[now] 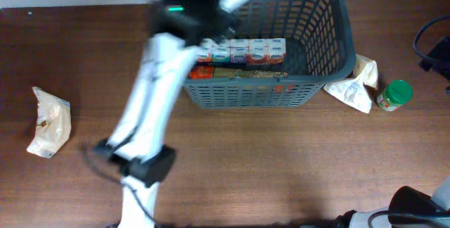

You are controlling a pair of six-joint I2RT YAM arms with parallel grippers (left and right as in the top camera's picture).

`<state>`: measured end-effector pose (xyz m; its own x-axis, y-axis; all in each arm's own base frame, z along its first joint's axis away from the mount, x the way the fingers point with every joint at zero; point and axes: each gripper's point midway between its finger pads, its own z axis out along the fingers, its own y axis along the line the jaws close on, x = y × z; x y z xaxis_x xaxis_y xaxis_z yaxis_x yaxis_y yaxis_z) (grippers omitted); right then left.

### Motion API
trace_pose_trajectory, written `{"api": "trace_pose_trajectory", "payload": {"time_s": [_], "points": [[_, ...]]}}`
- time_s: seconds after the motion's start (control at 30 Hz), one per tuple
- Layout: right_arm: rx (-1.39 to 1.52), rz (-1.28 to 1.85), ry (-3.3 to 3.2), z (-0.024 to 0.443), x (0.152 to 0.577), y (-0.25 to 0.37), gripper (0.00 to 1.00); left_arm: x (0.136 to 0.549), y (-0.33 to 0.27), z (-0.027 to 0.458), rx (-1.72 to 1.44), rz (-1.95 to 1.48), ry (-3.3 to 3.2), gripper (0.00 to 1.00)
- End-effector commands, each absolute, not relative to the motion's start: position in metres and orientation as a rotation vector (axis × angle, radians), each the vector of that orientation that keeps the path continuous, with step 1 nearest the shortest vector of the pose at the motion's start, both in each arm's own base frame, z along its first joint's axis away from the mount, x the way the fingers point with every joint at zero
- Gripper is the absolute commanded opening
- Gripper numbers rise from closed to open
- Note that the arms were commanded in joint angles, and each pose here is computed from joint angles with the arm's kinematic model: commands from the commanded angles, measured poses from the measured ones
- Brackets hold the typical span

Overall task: Pack container
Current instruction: 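Place the bread package into the basket with the left gripper, then grasp the left paper bag with the left gripper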

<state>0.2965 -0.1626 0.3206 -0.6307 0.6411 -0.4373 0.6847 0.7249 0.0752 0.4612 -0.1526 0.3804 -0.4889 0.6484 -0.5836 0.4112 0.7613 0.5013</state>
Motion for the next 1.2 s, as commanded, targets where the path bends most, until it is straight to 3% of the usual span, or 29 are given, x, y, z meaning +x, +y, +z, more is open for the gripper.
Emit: {"api": "trace_pose_trajectory", "payload": {"time_s": [0.0, 0.13, 0.37, 0.63, 0.77, 1.17], "points": [[1.030, -0.127, 2.479, 0.322, 0.297, -0.164, 0.99, 0.418, -0.063, 0.441, 0.370, 0.278, 2.170, 0.99], [1.028, -0.128, 2.472, 0.322, 0.298, -0.165, 0.99, 0.385, 0.032, 0.426, 0.142, 0.323, 2.331, 0.99], [1.027, -0.129, 2.468, 0.323, 0.299, -0.165, 0.99, 0.368, 0.149, 0.370, -0.175, 0.347, 2.538, 0.99], [1.027, -0.129, 2.468, 0.323, 0.299, -0.165, 0.99, 0.347, 0.232, 0.234, -0.341, 0.168, 2.808, 0.99], [1.026, -0.129, 2.468, 0.323, 0.299, -0.165, 0.99, 0.332, 0.255, 0.175, -0.450, 0.108, 2.896, 0.99], [1.024, -0.129, 2.462, 0.324, 0.300, -0.166, 0.99, 0.344, 0.260, 0.029, -0.439, -0.148, 3.127, 0.99]]}}
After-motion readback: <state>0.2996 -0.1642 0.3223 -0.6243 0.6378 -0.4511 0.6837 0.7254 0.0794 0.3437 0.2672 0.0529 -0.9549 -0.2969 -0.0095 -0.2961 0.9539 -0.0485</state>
